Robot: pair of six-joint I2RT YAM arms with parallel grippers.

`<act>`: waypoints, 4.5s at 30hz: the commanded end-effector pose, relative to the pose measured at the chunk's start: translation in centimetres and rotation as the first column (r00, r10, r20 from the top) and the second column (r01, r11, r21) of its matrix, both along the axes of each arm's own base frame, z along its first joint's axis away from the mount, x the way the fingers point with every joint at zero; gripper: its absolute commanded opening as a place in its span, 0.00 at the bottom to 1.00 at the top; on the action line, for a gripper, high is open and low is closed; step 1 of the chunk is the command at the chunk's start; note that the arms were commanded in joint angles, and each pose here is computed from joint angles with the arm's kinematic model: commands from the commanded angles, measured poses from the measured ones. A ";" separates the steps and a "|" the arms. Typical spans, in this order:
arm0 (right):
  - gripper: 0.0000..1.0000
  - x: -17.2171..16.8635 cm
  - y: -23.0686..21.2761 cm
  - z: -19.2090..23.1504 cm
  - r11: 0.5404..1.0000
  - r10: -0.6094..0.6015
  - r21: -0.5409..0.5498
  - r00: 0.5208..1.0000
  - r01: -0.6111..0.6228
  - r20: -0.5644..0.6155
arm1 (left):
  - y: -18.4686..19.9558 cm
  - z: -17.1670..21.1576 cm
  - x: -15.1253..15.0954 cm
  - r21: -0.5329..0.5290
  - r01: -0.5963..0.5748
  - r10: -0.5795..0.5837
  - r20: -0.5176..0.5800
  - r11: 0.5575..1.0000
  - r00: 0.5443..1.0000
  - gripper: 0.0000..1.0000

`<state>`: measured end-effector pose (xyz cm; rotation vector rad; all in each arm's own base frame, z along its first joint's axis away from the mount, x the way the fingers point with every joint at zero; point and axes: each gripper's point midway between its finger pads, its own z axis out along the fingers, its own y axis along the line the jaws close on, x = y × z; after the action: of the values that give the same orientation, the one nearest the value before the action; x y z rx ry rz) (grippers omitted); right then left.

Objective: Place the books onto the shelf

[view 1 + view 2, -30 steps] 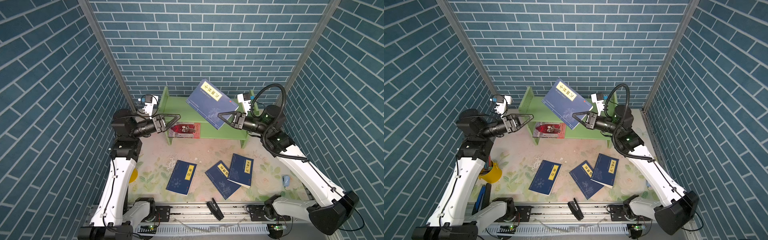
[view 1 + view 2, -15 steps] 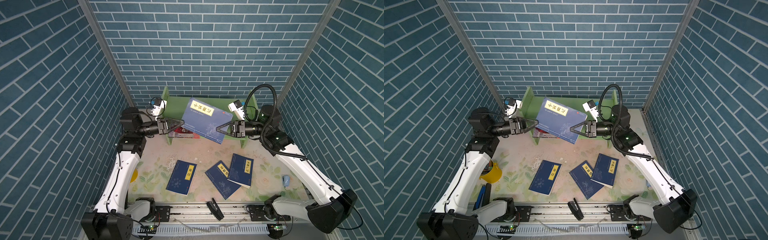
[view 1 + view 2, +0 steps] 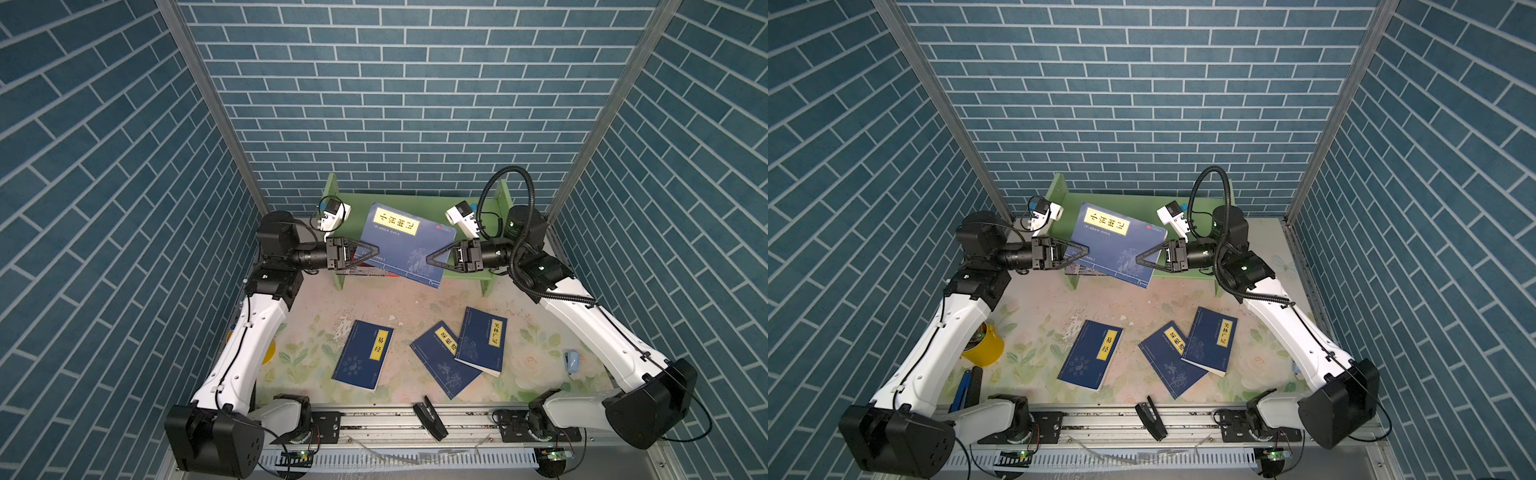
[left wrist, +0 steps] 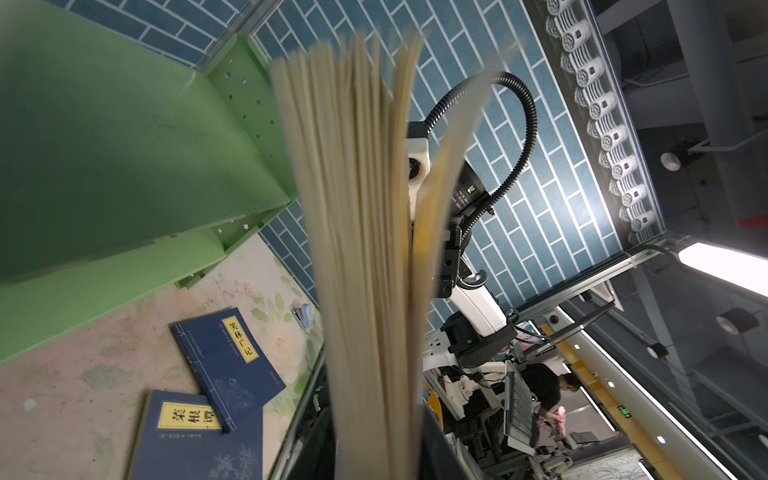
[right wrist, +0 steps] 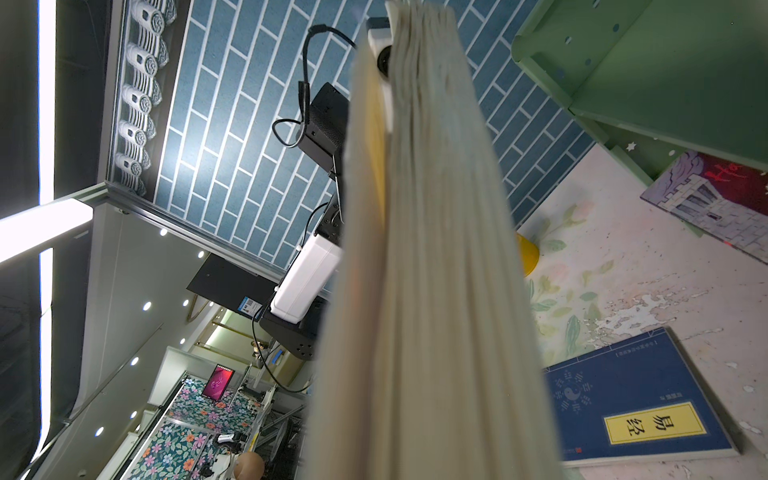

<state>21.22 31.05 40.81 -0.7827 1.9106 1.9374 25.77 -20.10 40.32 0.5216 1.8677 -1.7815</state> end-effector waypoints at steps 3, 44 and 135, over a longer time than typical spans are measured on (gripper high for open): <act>0.00 -0.1 0.1 2.0 0.999 0.032 0.039 0.996 -0.036 0.079 | 0.0 0.7 0.4 0.001 -0.031 0.031 0.008 1.000 0.999 0.05; 0.20 8.5 5.2 -0.1 0.972 -0.169 0.154 0.984 0.175 -0.055 | 4.0 -1.5 5.7 -0.051 -0.388 0.379 -0.131 0.920 0.916 0.00; 0.61 17.8 4.1 -7.9 0.657 -0.581 -0.516 0.806 0.549 0.119 | 9.9 1.6 8.9 0.209 -0.646 0.592 0.268 0.734 0.760 0.64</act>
<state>39.52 37.95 32.34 -0.1568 2.3736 1.2783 35.18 -10.49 39.85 0.0407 1.9260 -1.0558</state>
